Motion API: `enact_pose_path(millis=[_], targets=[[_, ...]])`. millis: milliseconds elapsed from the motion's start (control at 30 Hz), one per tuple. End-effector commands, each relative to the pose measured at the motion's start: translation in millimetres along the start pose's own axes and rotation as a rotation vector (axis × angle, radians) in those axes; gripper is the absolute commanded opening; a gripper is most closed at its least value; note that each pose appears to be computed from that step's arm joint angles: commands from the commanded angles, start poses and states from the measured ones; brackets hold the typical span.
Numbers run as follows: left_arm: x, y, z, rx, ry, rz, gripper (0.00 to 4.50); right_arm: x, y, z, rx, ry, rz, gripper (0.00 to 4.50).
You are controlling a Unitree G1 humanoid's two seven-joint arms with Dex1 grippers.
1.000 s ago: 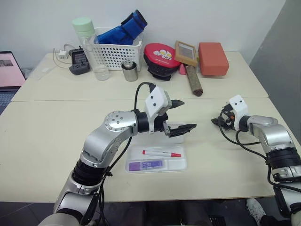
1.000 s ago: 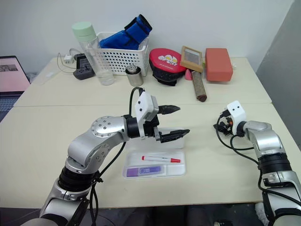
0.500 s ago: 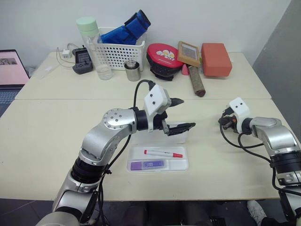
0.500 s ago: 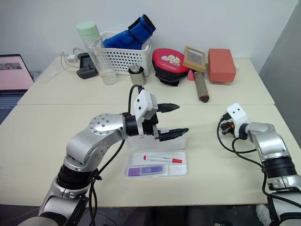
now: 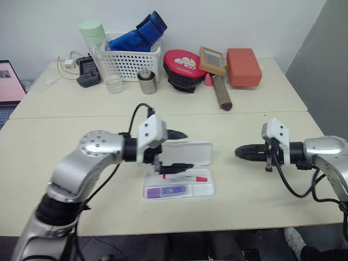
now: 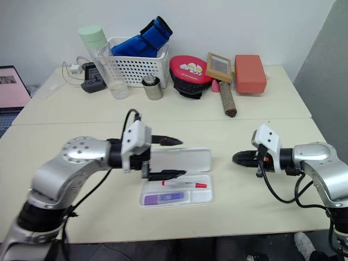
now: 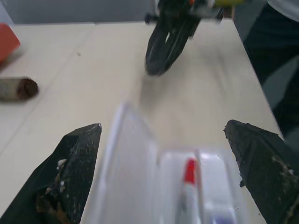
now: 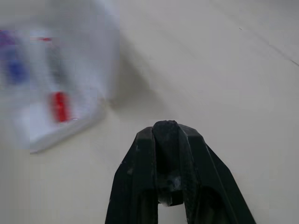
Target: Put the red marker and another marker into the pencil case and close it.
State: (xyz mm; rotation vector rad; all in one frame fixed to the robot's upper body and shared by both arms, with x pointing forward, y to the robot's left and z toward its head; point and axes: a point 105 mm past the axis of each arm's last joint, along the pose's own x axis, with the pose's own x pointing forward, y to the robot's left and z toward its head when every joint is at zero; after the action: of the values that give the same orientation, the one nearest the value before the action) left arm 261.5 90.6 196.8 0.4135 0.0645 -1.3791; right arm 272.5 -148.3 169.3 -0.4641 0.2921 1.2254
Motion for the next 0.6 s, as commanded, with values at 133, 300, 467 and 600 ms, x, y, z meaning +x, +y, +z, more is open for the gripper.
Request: enact_pose_path(millis=[133, 300, 467, 600], targets=[[-17.8, -17.4, 9.6, 0.053, 0.035, -0.069, 4.5, 33.0, 33.4, 10.6, -0.153, 0.026, 0.206, 0.29], [-23.3, -23.7, 2.3, 0.054, 0.091, -0.069, 4.5, 58.3, 32.5, -9.0, -0.191, 0.109, 0.237, 0.29], [-27.4, -29.6, 2.4, 0.036, 0.1, -0.074, 4.5, 73.9, 36.1, -10.1, -0.191, 0.116, 0.246, 0.29], [-28.1, -30.2, 2.9, 0.034, 0.102, -0.074, 4.5, 77.4, 40.2, -10.6, -0.187, 0.117, 0.255, 0.29]])
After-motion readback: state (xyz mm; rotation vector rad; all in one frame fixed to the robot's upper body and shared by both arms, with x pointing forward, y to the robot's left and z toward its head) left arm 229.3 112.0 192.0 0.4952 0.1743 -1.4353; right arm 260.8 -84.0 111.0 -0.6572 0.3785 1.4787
